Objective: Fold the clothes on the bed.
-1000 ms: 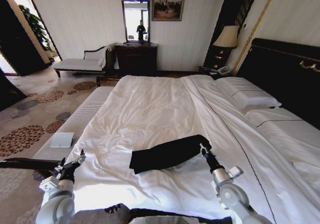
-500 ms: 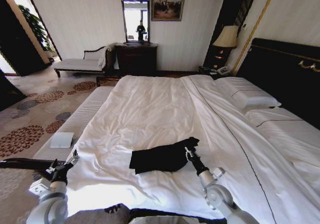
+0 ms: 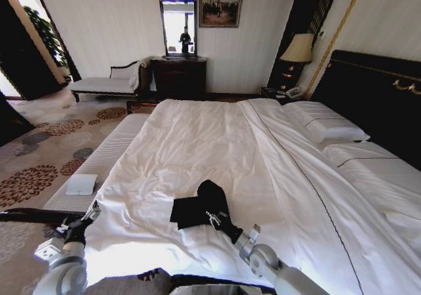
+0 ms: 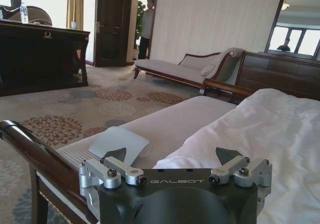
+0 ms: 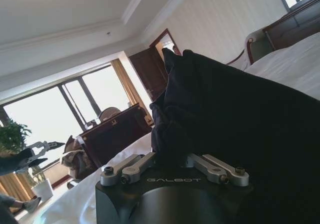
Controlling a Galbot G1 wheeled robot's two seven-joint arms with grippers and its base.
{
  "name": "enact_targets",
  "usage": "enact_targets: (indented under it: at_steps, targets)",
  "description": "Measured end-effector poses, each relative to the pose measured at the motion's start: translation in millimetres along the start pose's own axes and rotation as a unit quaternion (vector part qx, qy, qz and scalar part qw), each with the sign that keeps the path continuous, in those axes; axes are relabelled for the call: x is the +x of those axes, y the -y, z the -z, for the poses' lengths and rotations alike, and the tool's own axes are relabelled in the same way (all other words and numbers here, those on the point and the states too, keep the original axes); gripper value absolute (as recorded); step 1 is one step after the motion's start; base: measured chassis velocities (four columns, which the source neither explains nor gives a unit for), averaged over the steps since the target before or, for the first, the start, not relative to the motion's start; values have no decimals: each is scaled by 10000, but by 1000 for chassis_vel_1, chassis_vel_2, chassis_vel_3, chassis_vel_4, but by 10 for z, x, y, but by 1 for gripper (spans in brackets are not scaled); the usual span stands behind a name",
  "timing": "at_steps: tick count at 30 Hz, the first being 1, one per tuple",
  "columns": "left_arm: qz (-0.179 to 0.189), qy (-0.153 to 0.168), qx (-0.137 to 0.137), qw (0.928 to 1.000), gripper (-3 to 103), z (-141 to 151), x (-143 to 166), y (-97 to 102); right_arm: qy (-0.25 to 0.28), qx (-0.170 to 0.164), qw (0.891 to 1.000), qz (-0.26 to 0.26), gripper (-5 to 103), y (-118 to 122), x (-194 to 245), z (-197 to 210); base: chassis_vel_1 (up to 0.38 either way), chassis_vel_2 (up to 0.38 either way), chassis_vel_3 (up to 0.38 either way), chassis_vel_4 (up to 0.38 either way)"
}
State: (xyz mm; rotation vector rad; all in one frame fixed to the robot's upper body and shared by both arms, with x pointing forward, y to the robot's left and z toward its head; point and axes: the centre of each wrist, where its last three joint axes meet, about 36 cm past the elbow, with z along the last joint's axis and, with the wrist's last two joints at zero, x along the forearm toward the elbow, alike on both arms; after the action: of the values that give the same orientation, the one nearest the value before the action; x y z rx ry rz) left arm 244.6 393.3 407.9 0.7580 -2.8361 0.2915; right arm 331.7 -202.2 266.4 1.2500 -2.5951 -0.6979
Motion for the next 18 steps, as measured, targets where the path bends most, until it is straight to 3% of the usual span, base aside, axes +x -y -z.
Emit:
enact_targets:
  at_steps: [7, 18]
  targets:
    - [83, 11, 3, 10000, 100, -8, 7, -25, -189, 17, 9995, 247, 5, 51, -100, -83, 0, 0, 0, 0]
    - [112, 15, 77, 9999, 100, -23, 140, 140, -129, 31, 9993, 345, 5, 56, -190, -44, 0, 0, 0, 0]
